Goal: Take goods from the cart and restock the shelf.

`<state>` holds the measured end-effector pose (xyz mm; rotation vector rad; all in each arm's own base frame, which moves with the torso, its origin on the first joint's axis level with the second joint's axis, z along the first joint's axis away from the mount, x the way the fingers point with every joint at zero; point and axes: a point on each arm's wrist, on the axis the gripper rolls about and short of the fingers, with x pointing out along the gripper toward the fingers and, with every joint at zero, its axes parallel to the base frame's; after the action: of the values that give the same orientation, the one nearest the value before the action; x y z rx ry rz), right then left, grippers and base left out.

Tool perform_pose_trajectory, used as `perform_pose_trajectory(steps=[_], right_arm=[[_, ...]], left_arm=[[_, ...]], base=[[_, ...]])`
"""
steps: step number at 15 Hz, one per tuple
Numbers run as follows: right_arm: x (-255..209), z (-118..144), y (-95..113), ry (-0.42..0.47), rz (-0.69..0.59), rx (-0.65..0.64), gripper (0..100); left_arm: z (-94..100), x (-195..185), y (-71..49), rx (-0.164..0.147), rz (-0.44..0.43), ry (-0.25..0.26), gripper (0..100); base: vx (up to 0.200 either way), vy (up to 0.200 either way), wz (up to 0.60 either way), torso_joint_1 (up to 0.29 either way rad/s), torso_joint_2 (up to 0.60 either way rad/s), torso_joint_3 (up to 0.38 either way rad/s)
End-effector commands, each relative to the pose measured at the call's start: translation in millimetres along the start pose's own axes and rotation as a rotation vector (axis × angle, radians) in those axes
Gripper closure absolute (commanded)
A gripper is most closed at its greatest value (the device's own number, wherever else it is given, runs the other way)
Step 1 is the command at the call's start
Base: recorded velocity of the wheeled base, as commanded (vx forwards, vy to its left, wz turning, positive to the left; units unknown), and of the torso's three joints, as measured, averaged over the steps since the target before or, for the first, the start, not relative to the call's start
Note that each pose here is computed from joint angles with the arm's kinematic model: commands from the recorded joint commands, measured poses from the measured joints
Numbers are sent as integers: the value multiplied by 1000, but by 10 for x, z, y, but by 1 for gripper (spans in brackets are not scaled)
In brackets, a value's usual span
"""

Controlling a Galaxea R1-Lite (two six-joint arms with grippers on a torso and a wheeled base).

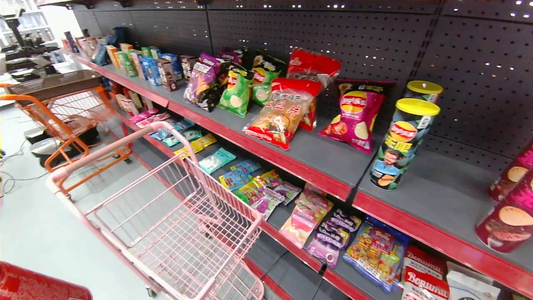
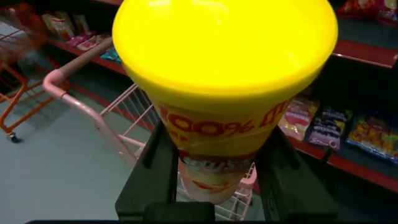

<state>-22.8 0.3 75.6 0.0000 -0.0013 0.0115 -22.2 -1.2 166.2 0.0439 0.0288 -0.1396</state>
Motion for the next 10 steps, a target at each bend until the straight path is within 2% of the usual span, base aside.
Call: perform_pose_trajectory(steps=[1,3,7,10], right_arm=[[0,1,0,0,1,0,0],[0,1,0,0,1,0,0],[0,1,0,0,1,0,0],[0,1,0,0,1,0,0]], left_arm=[[39,8,3,19,1,5,100],[-3,16,2,58,-2,20,100],[-29,23,2,58,-3,51,100],[-34,23,2,59,-3,55,100]], base=[[0,0,-600,22,-2,-2],[0,0,-600,5,0,2],[0,0,-600,5,4,1],[0,0,-600,4,5,4]])
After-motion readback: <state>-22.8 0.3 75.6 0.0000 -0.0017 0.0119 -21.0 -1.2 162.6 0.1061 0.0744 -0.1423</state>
